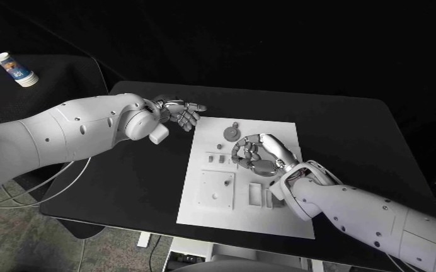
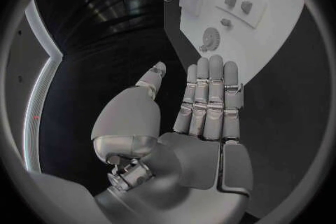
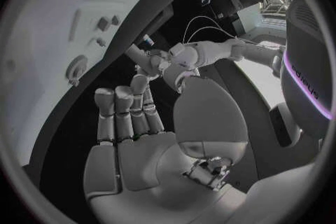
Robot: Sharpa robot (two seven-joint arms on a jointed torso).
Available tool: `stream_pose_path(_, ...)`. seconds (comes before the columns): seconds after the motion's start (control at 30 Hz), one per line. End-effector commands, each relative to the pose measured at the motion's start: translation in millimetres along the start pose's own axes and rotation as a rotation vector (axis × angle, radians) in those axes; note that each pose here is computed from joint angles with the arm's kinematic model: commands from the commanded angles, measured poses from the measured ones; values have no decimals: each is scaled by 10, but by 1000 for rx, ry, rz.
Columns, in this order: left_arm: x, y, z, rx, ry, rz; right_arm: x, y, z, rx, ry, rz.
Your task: Assemble the parts on the task board
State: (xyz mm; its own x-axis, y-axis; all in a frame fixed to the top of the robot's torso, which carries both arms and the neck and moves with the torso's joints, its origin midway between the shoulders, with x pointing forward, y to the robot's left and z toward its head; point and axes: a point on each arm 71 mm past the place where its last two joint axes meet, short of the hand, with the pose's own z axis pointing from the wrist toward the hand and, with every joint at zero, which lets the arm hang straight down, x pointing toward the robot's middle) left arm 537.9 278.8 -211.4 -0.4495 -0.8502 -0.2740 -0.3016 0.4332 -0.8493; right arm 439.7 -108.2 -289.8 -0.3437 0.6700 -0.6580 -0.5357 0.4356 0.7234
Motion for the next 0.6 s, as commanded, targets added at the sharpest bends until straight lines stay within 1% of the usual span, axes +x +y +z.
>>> stream_pose_path(0.03,11,-36,9,27,-2,0,114,39,-43,-45,12,-19)
stream_pose_path(0.1,11,-34,9,24,-2,3,211,45,-73,-44,29,-14)
stream_pose_path(0.23,26,-41,24,23,3,12,354,71,-96,-50,65,-22)
stream_pose_path(0.27,28,-43,26,24,3,16,410,74,-116,-54,87,-33)
stream_pose_path(0.6,57,-56,46,21,12,20,580,111,-160,-63,168,-69)
